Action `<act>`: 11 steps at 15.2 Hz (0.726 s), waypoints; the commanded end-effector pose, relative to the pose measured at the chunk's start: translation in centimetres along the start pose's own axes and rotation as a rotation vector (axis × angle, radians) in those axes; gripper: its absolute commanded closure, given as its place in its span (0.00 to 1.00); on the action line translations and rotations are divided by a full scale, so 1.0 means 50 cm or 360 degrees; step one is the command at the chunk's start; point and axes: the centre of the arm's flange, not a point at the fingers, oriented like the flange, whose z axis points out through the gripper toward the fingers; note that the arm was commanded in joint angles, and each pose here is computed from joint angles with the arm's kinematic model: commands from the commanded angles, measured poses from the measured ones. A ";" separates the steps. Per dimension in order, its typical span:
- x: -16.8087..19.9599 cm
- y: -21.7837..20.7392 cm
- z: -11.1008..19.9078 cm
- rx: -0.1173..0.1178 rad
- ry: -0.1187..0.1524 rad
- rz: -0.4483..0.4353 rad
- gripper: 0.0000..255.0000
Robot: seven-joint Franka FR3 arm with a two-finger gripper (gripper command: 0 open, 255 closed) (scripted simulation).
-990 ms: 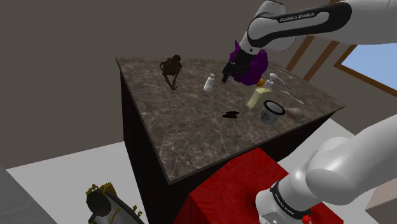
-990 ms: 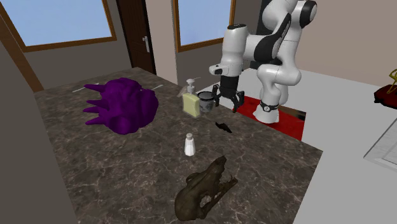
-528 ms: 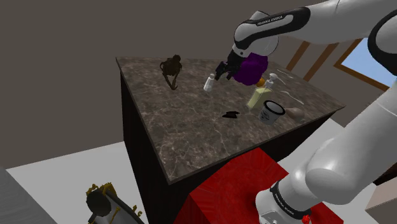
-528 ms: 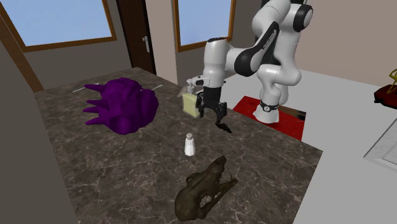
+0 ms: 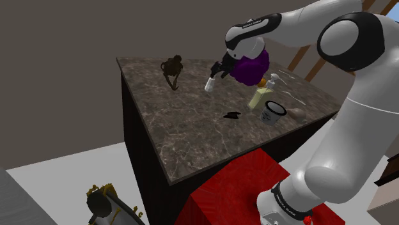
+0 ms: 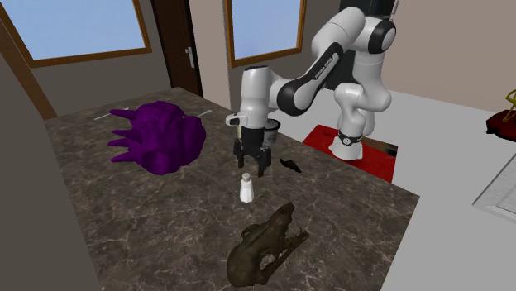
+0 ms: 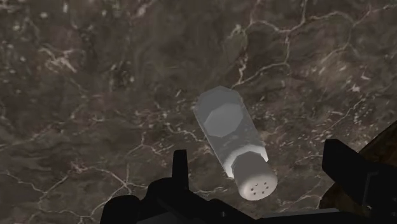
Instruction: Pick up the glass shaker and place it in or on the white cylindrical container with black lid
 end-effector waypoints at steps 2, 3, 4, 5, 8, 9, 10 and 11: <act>0.007 0.006 0.034 0.0004 0.0007 0.0002 0.00; 0.007 0.006 0.044 0.0004 0.0007 0.0002 0.00; 0.007 0.006 0.055 0.0004 0.0007 0.0002 0.00; 0.007 0.005 0.066 0.0004 0.0007 0.0002 0.00; 0.007 0.005 0.082 0.0004 0.0007 0.0002 0.00; 0.007 0.005 0.082 0.0004 0.0007 0.0002 0.00; 0.007 0.005 0.082 0.0004 0.0007 0.0002 0.00; 0.007 0.005 0.082 0.0004 0.0007 0.0002 0.00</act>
